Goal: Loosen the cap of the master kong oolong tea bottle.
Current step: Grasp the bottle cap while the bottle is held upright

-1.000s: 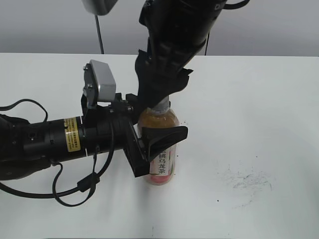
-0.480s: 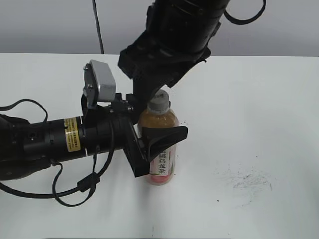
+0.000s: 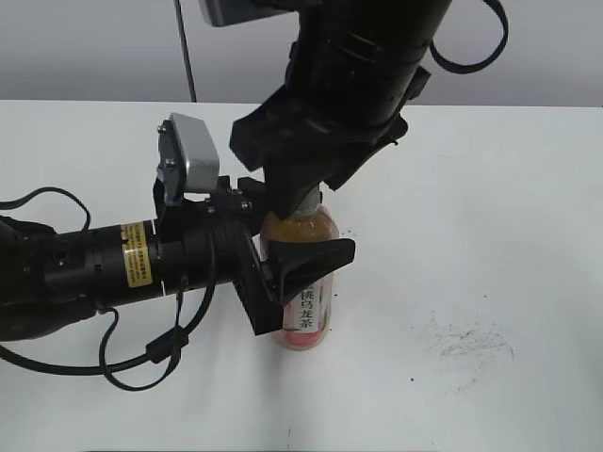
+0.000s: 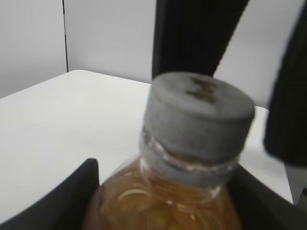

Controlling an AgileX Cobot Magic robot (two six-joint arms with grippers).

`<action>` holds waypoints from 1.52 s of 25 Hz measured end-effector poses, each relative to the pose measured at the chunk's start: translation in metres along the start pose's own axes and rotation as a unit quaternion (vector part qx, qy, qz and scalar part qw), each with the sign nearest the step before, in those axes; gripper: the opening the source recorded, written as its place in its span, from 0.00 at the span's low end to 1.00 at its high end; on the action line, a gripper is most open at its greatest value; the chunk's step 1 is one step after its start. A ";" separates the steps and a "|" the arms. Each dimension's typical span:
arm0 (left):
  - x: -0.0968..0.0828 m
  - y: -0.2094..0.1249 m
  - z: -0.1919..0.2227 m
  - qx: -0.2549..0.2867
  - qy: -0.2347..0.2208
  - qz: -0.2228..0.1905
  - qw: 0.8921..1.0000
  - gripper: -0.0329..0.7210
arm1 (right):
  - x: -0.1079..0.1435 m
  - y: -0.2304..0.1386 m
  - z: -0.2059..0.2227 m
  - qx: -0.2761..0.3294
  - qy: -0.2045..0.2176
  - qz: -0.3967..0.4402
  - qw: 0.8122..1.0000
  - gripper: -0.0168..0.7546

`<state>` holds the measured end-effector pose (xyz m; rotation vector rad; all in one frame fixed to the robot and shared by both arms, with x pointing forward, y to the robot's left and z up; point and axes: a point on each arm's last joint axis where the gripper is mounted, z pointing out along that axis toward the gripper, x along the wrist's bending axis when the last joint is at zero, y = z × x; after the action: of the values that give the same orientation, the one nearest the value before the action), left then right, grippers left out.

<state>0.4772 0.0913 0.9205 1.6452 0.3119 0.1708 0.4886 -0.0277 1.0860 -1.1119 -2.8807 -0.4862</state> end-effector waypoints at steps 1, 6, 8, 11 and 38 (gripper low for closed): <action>0.000 0.000 0.000 0.000 0.000 0.000 1.000 0.64 | 0.000 0.000 0.000 0.000 0.000 0.000 1.000 0.58; 0.000 0.000 0.000 0.001 0.001 0.000 1.000 0.64 | -0.002 0.002 0.010 0.012 -0.004 -0.008 1.000 0.42; 0.001 0.000 0.000 0.000 0.004 -0.004 1.000 0.64 | -0.003 0.002 0.011 0.011 -0.006 -0.029 1.000 0.39; 0.001 0.000 0.000 0.000 0.004 -0.003 1.000 0.64 | -0.003 0.003 0.010 0.010 -0.006 -0.064 0.998 0.39; -0.001 0.000 0.000 0.001 -0.005 0.006 1.000 0.64 | -0.004 0.010 0.003 0.013 -0.009 -0.858 0.513 0.39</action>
<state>0.4764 0.0910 0.9205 1.6487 0.2950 0.1714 0.4978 -0.0224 1.0854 2.0869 -2.6834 -0.2454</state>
